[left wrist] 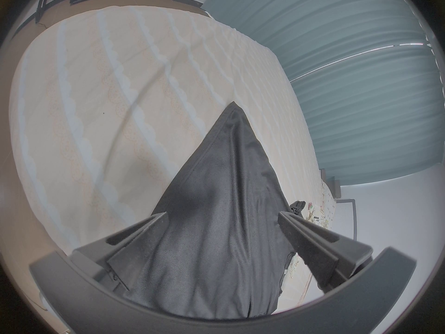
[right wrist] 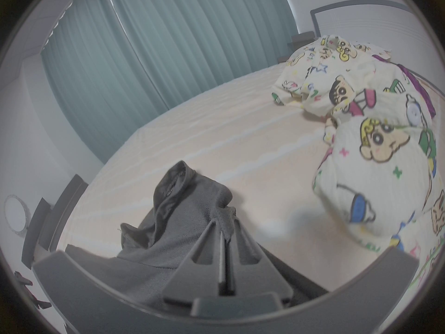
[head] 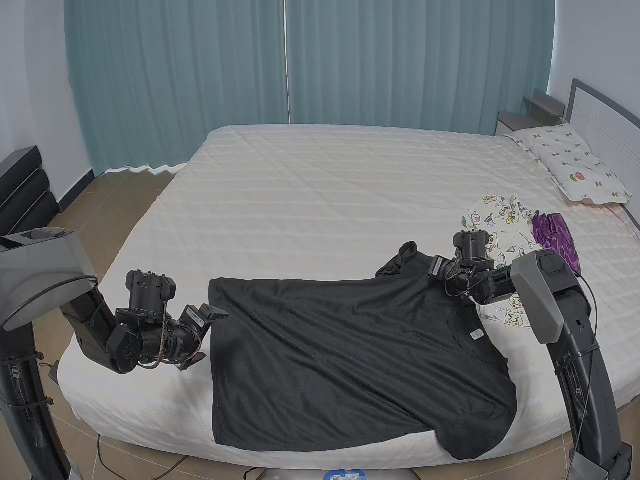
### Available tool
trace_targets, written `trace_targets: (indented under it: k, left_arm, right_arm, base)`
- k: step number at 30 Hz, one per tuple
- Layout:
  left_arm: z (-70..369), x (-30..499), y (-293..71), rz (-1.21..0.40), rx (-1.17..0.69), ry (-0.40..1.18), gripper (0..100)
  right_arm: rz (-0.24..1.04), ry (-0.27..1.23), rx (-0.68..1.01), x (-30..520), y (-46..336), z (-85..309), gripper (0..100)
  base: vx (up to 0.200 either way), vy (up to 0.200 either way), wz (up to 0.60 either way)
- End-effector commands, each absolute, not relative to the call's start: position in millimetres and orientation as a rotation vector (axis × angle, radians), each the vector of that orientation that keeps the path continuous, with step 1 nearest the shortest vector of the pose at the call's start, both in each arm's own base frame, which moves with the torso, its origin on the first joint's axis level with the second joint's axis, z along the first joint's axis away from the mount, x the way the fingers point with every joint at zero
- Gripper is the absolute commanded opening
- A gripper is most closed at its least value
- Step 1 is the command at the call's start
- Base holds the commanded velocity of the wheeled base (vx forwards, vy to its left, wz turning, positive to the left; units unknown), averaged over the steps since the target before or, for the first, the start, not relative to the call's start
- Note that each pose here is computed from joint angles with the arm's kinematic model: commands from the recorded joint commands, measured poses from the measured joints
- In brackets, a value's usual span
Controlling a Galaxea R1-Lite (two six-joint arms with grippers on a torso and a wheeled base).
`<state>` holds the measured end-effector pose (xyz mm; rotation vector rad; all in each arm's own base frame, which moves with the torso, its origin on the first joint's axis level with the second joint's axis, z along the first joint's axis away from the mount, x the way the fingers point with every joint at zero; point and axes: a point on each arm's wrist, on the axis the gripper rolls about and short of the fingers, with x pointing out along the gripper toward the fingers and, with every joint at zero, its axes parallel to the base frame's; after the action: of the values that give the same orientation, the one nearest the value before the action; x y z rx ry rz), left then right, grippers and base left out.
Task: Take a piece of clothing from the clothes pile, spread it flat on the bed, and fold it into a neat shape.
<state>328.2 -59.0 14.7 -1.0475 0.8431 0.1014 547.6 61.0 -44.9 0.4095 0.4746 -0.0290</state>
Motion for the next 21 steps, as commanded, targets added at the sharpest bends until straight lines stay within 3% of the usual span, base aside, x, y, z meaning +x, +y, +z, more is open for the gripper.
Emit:
trace_targets:
  k: [1, 11, 21]
  left_arm:
    - [14, 328, -59, 0.102, -1.048, 0.845, 100]
    - [14, 328, -59, 0.103, -1.048, 0.846, 100]
    - [14, 328, -59, 0.104, -1.049, 0.846, 100]
  right_arm:
    - [-0.045, 0.424, 0.421, 551, 47, -34, 0]
    - [-0.098, 0.341, 0.431, 555, 22, -31, 0]
    - [-0.073, 0.181, 0.457, 560, 17, -8, 0]
  base:
    - [0.0, 0.0, 0.0]
    - [0.0, 0.0, 0.0]
    - [0.0, 0.0, 0.0]
